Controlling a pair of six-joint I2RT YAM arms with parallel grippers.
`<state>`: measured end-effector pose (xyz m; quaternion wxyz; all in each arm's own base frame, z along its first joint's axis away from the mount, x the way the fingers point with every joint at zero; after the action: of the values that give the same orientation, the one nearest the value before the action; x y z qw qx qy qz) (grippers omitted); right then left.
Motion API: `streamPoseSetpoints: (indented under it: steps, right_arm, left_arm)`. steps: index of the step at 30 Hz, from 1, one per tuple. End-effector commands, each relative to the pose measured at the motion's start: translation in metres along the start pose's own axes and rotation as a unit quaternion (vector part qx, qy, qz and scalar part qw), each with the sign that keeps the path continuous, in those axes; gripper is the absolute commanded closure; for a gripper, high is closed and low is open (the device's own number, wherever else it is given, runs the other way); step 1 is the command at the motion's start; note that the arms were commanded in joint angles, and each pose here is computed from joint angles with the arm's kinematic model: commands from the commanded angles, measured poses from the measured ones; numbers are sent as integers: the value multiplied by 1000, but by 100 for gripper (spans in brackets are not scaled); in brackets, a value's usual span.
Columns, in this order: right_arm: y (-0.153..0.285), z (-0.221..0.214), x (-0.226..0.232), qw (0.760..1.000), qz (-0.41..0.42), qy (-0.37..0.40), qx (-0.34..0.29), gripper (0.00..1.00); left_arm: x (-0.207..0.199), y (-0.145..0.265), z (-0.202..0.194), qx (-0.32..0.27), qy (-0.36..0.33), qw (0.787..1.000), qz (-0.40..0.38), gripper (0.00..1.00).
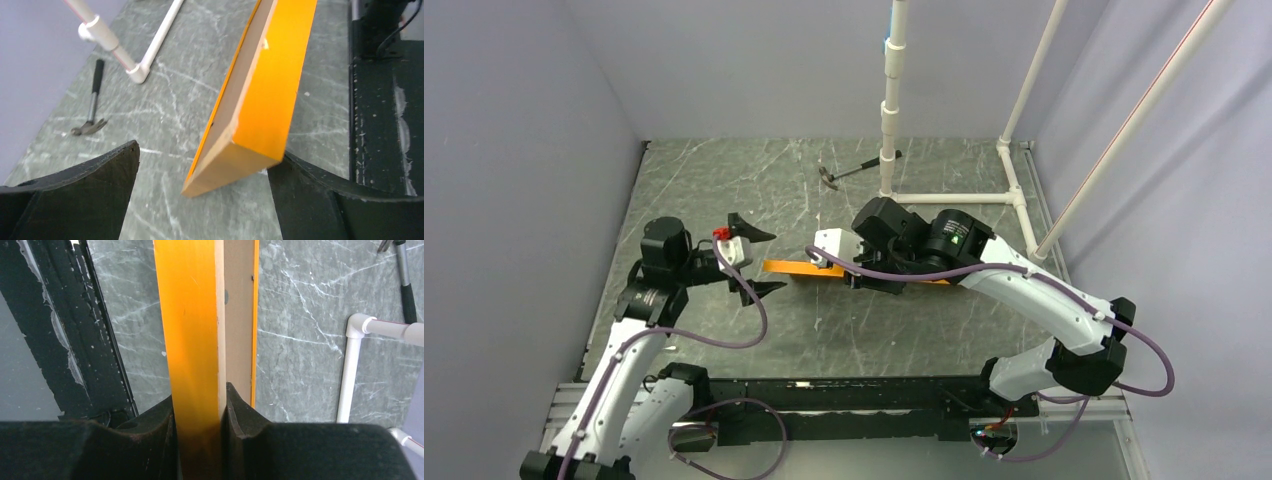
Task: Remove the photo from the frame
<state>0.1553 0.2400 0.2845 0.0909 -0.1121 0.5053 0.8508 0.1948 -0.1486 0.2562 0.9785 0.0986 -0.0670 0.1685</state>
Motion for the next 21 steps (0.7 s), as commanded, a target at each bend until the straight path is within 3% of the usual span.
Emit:
streamPoseSetpoints:
  steps: [1,10,21]
  right_arm:
    - [11,17,14,996,37,-53,-60,100]
    - [4,19,7,997,25,-57,-45,100]
    - [4,23,2,997,15,-55,-44,100]
  left_arm:
    - [-10,-9,31,-76,-30,992,-96,3]
    - [-27,-15,23,-104,-5,982,-159,12]
    - [-32,-17,17,-106,51,976,-184,44]
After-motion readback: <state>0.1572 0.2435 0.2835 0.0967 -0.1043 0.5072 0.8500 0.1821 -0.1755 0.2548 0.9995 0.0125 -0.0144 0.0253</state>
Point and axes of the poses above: each gripper's point midway between its finger pads, its own y axis back along the fingers, its own x axis along the line the jaws close on, z = x × y, the point moved 3 cm from there along y, back along the fingers, and after that the axes turned 6 degrees about y, right-handed, at the moved point
